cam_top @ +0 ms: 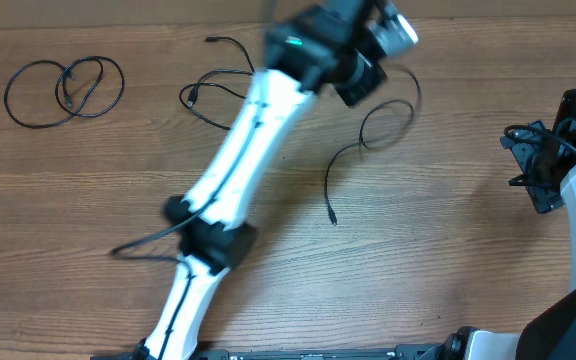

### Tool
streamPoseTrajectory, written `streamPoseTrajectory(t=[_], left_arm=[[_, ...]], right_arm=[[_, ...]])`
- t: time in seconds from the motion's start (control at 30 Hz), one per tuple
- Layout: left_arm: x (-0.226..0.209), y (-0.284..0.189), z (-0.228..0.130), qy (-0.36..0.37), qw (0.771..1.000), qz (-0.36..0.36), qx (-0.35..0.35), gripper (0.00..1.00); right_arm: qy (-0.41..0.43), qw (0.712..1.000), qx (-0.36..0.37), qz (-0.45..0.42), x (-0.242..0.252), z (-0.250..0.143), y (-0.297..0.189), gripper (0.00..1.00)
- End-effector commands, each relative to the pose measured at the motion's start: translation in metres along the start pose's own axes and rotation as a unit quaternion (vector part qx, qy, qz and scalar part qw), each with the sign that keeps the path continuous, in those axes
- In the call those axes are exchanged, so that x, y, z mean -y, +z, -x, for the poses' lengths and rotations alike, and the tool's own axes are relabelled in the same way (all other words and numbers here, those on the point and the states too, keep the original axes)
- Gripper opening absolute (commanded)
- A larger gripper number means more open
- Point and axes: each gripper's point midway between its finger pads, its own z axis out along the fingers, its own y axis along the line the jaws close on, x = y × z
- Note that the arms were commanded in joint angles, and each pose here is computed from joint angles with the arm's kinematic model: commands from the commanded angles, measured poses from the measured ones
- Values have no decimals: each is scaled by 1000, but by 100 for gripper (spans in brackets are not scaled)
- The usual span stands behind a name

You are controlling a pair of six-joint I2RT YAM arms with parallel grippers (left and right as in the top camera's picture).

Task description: Untangle cables

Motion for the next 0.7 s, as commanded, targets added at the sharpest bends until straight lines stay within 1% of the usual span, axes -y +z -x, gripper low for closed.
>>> streamPoseTrajectory(t=[0.0, 0.13, 0.23, 0.33, 0.43, 0.57, 0.67], left_arm=[[-22, -64, 7, -59, 997, 33, 36, 4], [-46, -105, -12, -124, 990, 59, 31, 4], [-51, -106, -26, -202, 978, 43, 16, 4], [-46, -86, -48, -252, 967, 23, -33, 4], [-36, -56, -67, -275, 958, 4, -85, 4], [-12, -17, -83, -273, 951, -28, -141, 4], [2, 9, -100, -261, 946, -37, -188, 4]], right_arm=[[3, 1000, 11, 9, -5, 7, -6, 100], [3, 1000, 11, 9, -5, 7, -6, 100], [3, 1000, 11, 9, -5, 7, -6, 100], [4, 1000, 11, 9, -5, 7, -6, 100], [3, 1000, 11, 9, -5, 7, -6, 100], [4, 1000, 11, 9, -5, 7, -6, 100], [4, 1000, 11, 9, -5, 7, -6, 100]])
